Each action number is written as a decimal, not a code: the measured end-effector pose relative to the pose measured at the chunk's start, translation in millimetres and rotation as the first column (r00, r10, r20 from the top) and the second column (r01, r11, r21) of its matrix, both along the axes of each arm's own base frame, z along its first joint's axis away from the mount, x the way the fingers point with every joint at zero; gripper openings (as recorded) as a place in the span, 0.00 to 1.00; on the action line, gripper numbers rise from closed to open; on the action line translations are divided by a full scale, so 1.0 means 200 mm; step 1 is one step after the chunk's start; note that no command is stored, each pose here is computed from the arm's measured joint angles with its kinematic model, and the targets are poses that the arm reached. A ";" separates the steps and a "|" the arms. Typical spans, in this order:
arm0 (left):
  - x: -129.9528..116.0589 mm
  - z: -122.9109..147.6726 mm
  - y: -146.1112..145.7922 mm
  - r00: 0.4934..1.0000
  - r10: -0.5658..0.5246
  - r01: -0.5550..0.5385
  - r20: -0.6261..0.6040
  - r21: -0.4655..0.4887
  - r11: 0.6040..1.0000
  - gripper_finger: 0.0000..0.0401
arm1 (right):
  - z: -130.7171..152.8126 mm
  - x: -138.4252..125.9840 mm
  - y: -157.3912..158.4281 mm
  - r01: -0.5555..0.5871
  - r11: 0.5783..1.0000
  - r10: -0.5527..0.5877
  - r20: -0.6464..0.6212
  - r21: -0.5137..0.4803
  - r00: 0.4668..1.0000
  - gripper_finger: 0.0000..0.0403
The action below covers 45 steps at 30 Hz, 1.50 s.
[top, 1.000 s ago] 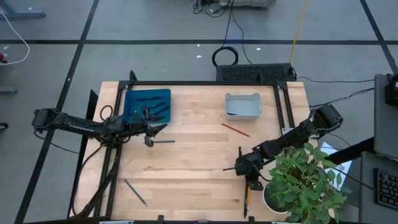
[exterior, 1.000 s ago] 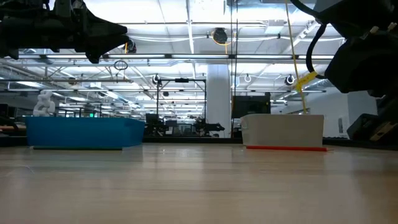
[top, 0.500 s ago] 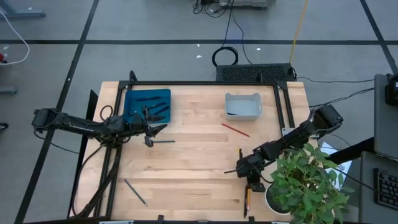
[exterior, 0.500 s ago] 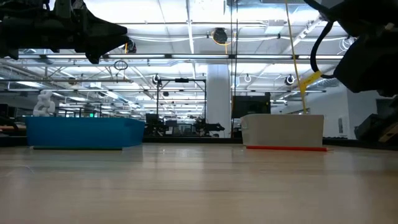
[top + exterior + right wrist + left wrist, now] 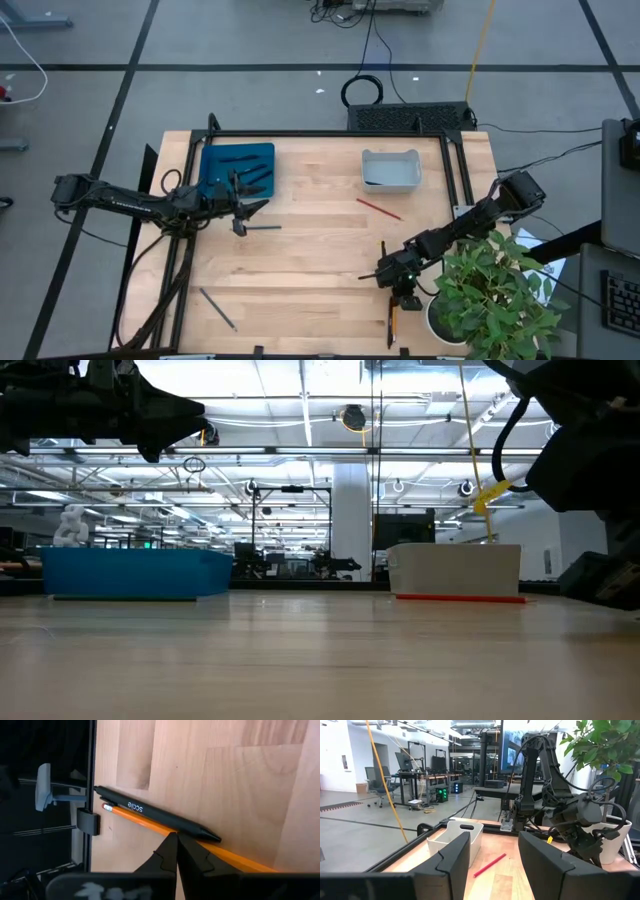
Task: Sort pens & pencils
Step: Put the black pen into the blue bin
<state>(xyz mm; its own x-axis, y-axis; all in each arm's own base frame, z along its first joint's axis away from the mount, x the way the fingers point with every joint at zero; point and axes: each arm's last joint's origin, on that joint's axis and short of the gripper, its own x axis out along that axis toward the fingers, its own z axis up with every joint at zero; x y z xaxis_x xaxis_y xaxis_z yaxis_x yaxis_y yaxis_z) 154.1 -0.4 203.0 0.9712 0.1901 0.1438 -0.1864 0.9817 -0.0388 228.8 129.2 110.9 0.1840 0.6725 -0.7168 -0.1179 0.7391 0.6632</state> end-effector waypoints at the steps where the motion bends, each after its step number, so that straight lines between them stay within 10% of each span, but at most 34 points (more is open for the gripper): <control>1: 0.00 0.00 0.00 1.000 0.000 0.000 -0.001 0.000 1.000 0.43 | 0.00 0.00 0.00 0.001 1.000 -0.001 -0.001 -0.001 1.000 0.00; 34: 0.00 0.00 0.00 1.000 0.000 0.000 -0.001 0.000 1.000 0.43 | 0.05 -0.02 -0.11 0.092 0.994 -0.096 -0.064 -0.058 0.993 0.00; 45: 0.00 0.00 0.00 1.000 0.000 0.000 0.000 0.000 1.000 0.43 | 0.20 0.04 -0.11 0.109 0.993 -0.096 0.257 -0.038 0.962 0.00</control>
